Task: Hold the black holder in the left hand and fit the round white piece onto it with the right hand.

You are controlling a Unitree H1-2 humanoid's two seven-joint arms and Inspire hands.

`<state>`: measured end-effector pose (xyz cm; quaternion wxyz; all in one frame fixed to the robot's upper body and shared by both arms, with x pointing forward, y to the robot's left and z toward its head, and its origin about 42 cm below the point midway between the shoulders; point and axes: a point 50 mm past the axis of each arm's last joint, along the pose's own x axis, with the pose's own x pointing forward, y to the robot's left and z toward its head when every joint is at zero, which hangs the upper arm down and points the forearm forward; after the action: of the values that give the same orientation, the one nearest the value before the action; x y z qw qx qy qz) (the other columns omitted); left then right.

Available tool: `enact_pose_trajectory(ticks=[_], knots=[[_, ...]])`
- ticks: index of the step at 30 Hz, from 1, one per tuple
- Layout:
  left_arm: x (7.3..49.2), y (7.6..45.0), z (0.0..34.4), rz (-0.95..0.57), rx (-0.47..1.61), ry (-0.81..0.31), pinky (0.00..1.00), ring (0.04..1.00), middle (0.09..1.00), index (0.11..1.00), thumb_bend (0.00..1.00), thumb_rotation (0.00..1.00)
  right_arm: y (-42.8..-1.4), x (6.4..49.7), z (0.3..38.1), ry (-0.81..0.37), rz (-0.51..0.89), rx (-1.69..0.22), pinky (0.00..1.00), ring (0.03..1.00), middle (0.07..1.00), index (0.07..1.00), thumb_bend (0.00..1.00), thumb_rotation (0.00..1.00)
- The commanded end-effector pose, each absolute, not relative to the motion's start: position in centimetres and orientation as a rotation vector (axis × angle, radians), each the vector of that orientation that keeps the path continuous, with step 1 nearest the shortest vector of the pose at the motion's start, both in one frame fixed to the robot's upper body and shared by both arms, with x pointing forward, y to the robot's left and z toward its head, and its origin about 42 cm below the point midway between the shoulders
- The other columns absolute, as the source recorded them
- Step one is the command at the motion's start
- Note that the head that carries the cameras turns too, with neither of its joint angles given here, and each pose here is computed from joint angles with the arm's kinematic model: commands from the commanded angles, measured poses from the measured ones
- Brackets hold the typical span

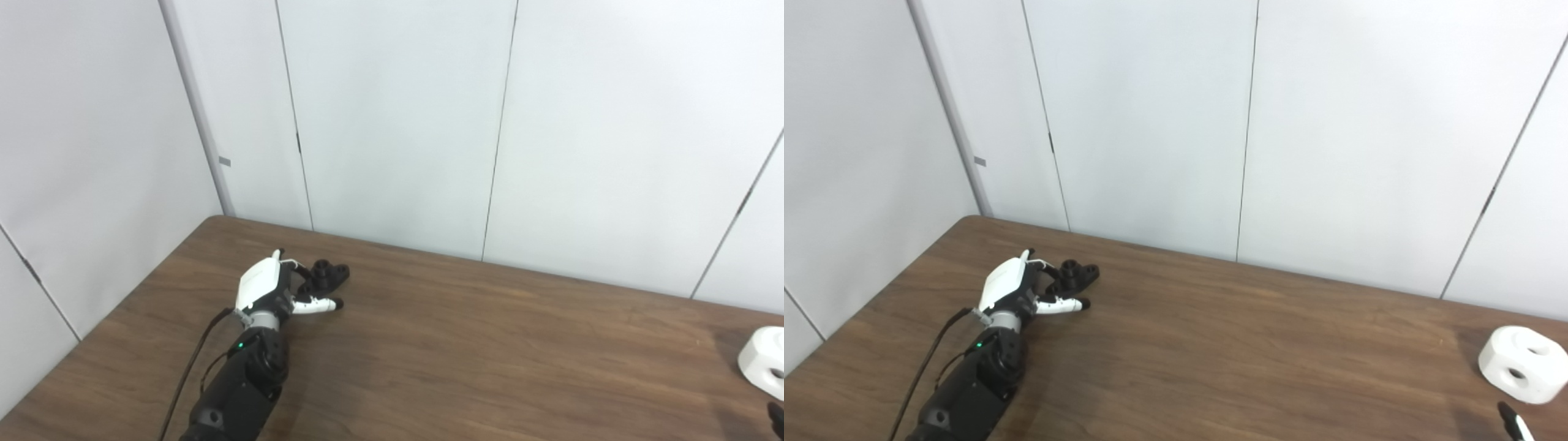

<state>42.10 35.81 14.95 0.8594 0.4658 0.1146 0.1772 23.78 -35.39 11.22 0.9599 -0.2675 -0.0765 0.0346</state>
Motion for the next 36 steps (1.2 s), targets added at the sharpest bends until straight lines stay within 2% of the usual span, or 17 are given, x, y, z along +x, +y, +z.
enact_pose_trajectory(ticks=[1, 3, 4, 6, 7, 8, 10, 17, 27, 30, 34, 36], knots=[[43.0, 35.3, 15.5, 0.366, 0.981, 0.210, 1.00, 1.000, 1.000, 0.665, 0.93, 0.25, -35.2, 21.1, 8.5, -0.053, 0.067, -0.504, 1.00, 1.000, 1.000, 1.000, 0.83, 0.81], [43.0, 35.2, 15.2, 0.382, 0.986, 0.200, 1.00, 1.000, 1.000, 0.648, 0.90, 0.20, -35.1, 20.9, 8.5, -0.050, 0.066, -0.498, 1.00, 1.000, 1.000, 1.000, 0.84, 0.80], [43.1, 35.1, 15.0, 0.392, 0.985, 0.194, 1.00, 1.000, 1.000, 0.616, 0.87, 0.12, -35.1, 20.9, 8.5, -0.049, 0.065, -0.499, 1.00, 1.000, 1.000, 1.000, 0.85, 0.81], [43.1, 35.0, 14.7, 0.407, 0.982, 0.184, 1.00, 1.000, 1.000, 0.583, 0.85, 0.06, -35.0, 20.8, 8.6, -0.049, 0.065, -0.500, 1.00, 1.000, 1.000, 1.000, 0.85, 0.81], [43.1, 34.9, 14.6, 0.414, 0.978, 0.177, 1.00, 1.000, 0.996, 0.525, 0.66, 0.06, -35.0, 20.8, 8.6, -0.050, 0.066, -0.496, 1.00, 1.000, 1.000, 1.000, 0.85, 0.82], [43.2, 34.9, 14.4, 0.420, 0.975, 0.172, 1.00, 1.000, 0.988, 0.504, 0.59, 0.05, -34.9, 20.7, 8.6, -0.050, 0.067, -0.492, 1.00, 1.000, 1.000, 1.000, 0.85, 0.81], [43.3, 34.9, 14.0, 0.431, 0.987, 0.166, 1.00, 1.000, 0.967, 0.485, 0.54, 0.05, -34.8, 20.7, 8.6, -0.056, 0.066, -0.485, 1.00, 1.000, 1.000, 1.000, 0.84, 0.81], [43.3, 35.0, 13.5, 0.428, 1.035, 0.149, 1.00, 1.000, 0.928, 0.478, 0.52, 0.04, -34.5, 20.8, 8.7, -0.059, 0.065, -0.489, 0.97, 0.996, 1.000, 1.000, 0.86, 0.82], [42.8, 34.8, 13.4, 0.406, 1.040, 0.165, 1.00, 1.000, 0.929, 0.478, 0.52, 0.05, -34.4, 20.8, 8.6, -0.063, 0.064, -0.479, 0.92, 0.980, 1.000, 1.000, 0.92, 0.83], [42.4, 34.7, 13.5, 0.409, 1.020, 0.151, 1.00, 1.000, 0.926, 0.479, 0.52, 0.05, -34.3, 20.7, 8.7, -0.062, 0.068, -0.492, 0.91, 0.979, 1.000, 1.000, 0.92, 0.84], [42.0, 34.1, 13.8, 0.392, 1.000, 0.113, 1.00, 1.000, 0.926, 0.479, 0.52, 0.05, -34.1, 21.0, 8.7, -0.077, 0.077, -0.488, 0.81, 0.943, 0.977, 0.980, 0.95, 0.84], [41.8, 33.8, 13.8, 0.378, 0.983, 0.094, 1.00, 1.000, 0.929, 0.479, 0.52, 0.05, -34.0, 21.4, 8.6, -0.095, 0.091, -0.468, 0.83, 0.954, 0.982, 0.983, 0.92, 0.83]])
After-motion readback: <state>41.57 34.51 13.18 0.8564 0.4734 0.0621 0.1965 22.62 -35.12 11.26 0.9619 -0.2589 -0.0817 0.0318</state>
